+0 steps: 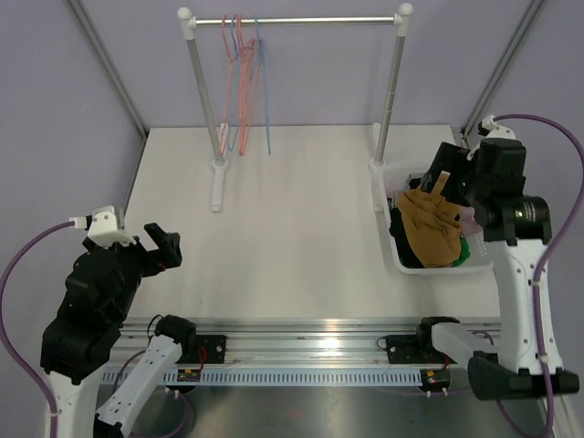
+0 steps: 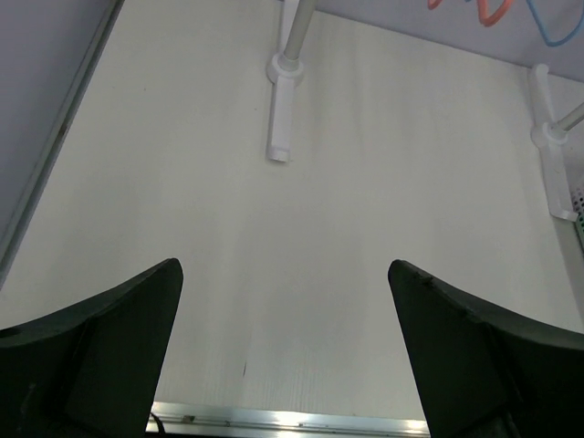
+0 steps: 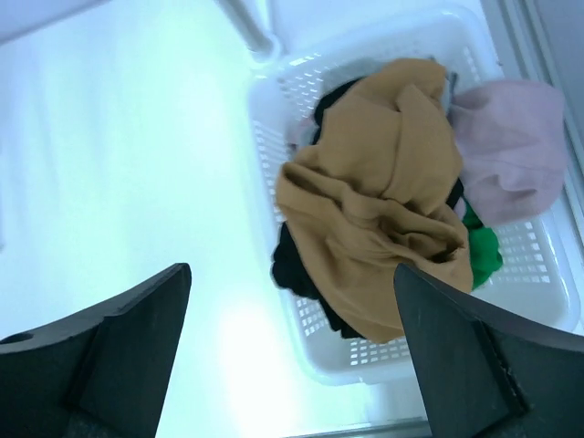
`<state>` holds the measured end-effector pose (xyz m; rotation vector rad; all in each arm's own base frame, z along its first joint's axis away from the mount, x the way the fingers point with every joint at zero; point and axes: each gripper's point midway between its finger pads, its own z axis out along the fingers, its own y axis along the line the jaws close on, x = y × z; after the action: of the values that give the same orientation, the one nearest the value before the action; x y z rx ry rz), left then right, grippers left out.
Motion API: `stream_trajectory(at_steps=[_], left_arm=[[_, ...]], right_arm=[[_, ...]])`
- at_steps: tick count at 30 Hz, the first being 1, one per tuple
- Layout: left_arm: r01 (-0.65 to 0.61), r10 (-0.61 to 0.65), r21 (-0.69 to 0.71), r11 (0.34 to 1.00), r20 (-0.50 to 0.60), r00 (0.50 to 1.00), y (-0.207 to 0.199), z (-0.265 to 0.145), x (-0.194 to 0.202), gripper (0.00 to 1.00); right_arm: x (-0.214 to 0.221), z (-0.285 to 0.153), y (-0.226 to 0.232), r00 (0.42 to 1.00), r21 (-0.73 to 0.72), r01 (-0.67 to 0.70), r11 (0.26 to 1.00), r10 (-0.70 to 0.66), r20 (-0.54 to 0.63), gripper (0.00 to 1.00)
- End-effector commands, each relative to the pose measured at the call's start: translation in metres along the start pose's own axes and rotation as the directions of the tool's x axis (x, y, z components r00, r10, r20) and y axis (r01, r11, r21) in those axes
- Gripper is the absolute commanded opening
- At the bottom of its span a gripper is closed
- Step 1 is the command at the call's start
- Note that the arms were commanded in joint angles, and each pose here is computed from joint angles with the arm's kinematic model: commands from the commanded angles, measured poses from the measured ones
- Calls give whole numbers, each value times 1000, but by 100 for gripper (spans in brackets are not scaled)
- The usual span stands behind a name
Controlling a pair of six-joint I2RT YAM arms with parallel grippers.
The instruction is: Remove the tank top from the hanger
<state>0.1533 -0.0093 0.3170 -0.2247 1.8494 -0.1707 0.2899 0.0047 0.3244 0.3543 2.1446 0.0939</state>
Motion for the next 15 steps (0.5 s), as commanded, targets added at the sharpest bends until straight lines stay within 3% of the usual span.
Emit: stream_trajectory(at_steps=[1,7,15], left_arm=[[-55,51,-76,996,-44,998,13,-6,-4,99],[-89,90,-133,987,0,996,29,-24,-18,99],[-125,126,-95,988,7,992,32,-48,-20,99]], right_arm=[[2,-49,24,998,-188,54,981,-46,47,99],[26,-110,27,988,-288,127,949,-95,122,100],[56,-131,8,981,-245,184,952,-161,111,99]])
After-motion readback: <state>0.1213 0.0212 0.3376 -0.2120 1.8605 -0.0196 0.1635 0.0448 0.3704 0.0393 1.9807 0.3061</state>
